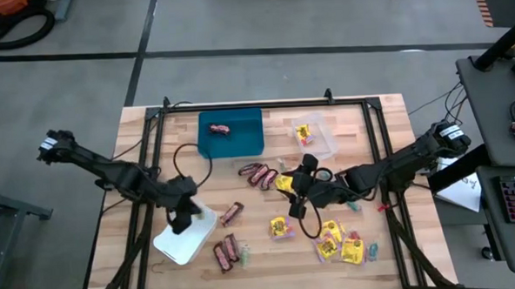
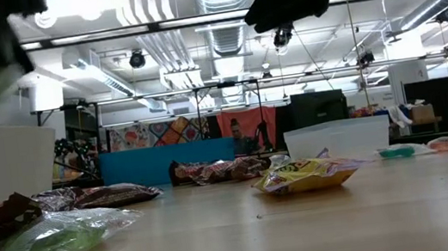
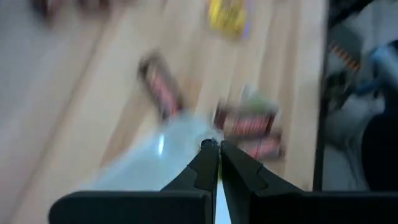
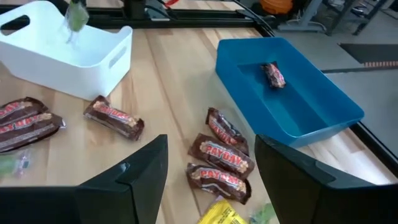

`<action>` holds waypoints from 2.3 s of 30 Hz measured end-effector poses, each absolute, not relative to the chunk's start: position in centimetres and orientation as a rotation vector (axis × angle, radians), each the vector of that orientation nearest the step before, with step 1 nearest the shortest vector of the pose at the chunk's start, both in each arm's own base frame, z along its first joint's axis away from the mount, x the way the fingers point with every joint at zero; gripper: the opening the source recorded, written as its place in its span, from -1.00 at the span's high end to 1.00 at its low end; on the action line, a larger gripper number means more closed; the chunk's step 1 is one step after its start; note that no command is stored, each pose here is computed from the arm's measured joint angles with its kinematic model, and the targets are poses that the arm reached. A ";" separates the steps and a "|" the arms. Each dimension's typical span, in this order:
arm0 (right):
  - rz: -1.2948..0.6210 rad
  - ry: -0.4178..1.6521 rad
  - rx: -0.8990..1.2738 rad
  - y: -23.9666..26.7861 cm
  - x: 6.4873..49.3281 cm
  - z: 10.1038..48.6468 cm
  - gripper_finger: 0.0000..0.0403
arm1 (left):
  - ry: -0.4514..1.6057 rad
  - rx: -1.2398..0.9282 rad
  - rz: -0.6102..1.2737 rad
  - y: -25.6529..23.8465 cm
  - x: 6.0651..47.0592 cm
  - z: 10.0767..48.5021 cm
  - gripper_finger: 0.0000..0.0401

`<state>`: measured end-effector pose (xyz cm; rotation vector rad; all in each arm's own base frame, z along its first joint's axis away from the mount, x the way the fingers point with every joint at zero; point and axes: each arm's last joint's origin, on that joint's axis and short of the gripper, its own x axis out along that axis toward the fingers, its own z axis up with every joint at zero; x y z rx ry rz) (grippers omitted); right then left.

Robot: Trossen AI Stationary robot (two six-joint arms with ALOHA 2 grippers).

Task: Sort candy
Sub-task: Put the green gummy into the white bin, then put the yellow candy into the transparent bin

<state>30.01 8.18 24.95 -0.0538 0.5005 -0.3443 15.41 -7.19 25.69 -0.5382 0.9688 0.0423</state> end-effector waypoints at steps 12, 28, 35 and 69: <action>-0.324 0.534 -0.017 7.0 30.6 24.3 -0.15 | 1.198 -0.589 0.151 -7.4 15.4 23.7 0.98; -0.446 0.714 0.293 4.1 30.4 22.0 -0.15 | 1.351 -0.506 0.170 -8.3 16.9 21.4 0.49; -0.503 0.814 0.383 3.2 30.4 20.4 -0.15 | 1.317 -0.481 0.153 -8.2 16.8 21.7 0.48; -0.508 1.310 0.296 2.9 36.4 13.8 -0.04 | 0.910 -0.151 0.198 -7.8 19.0 26.8 0.48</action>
